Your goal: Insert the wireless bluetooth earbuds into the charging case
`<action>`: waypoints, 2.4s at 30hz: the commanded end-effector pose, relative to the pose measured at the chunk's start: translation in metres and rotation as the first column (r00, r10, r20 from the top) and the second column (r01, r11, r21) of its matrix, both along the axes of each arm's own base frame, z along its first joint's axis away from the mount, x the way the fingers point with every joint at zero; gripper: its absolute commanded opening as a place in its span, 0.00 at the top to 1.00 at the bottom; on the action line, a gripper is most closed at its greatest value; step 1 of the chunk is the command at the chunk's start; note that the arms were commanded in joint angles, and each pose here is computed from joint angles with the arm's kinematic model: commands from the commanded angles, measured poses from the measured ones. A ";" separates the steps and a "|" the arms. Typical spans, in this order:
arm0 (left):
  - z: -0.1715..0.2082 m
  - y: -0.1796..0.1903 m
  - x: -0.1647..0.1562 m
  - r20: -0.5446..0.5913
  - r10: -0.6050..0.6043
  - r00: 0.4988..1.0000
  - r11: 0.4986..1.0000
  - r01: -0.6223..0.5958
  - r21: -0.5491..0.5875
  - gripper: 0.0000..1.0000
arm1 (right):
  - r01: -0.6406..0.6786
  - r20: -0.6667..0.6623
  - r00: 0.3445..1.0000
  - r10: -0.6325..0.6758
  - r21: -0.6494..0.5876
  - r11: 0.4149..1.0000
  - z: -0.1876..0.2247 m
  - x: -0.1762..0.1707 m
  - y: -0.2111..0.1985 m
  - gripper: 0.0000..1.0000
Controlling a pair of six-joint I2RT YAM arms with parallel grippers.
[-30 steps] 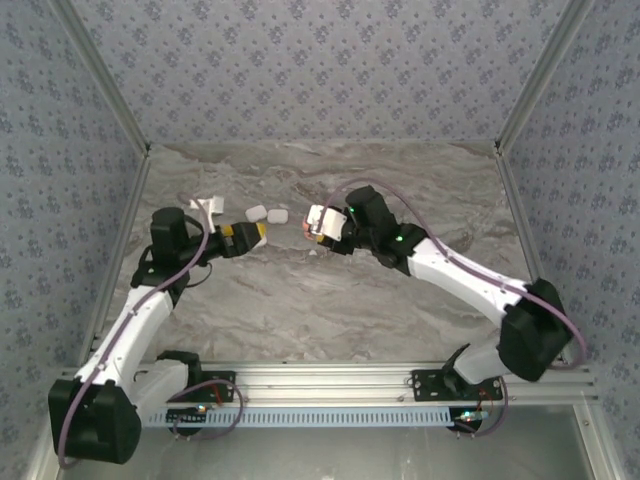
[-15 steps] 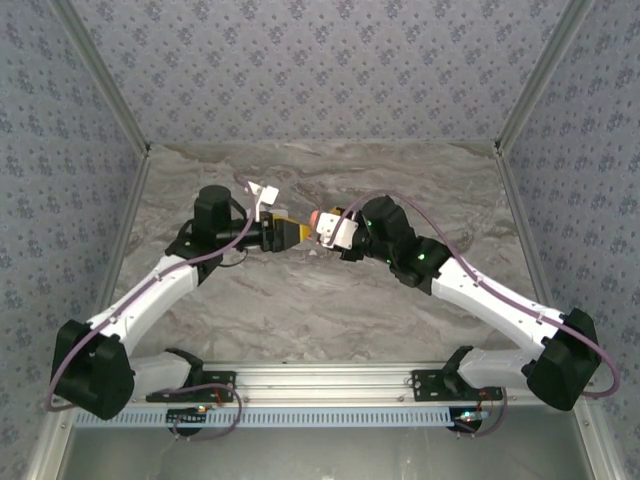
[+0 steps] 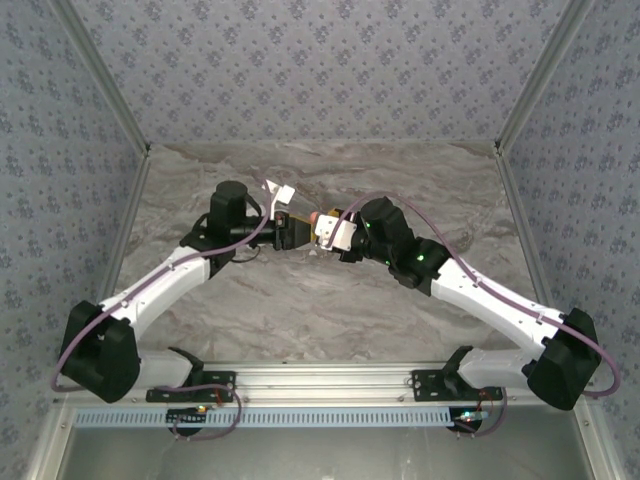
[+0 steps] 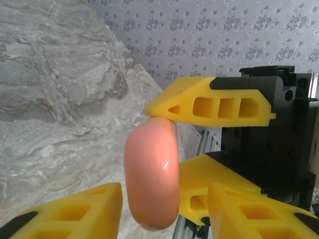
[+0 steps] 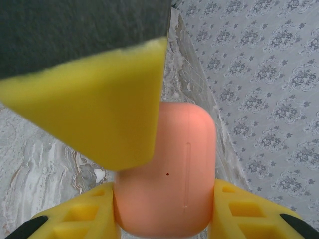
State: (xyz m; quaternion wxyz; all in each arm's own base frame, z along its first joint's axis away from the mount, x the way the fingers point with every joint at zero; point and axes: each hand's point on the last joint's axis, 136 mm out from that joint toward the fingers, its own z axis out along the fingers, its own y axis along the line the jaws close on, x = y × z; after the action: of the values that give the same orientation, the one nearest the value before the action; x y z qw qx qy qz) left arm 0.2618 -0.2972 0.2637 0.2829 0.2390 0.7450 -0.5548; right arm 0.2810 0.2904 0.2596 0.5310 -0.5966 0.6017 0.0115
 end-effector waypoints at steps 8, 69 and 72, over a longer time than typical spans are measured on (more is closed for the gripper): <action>0.017 -0.010 -0.002 0.054 -0.047 0.997 0.998 0.049 -0.034 0.68 | -0.008 0.010 1.000 0.008 0.013 1.000 0.008 -0.003 0.002 0.61; 0.036 0.009 -0.023 0.556 0.075 0.827 0.997 -0.073 -0.027 0.91 | 0.001 -0.412 0.881 0.231 0.491 0.871 0.050 -0.004 -0.004 0.15; 0.035 0.009 -0.024 0.559 0.069 0.826 0.997 -0.067 -0.025 0.92 | 0.011 -0.412 0.884 0.221 0.490 0.871 0.051 0.001 -0.003 0.16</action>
State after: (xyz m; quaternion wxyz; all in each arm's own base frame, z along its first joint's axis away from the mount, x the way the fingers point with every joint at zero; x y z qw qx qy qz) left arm 0.2429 -0.2882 0.2820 0.4814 0.3480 0.6649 -0.4528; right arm 0.2763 0.2830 0.2888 0.4828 -0.4669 0.6653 0.3261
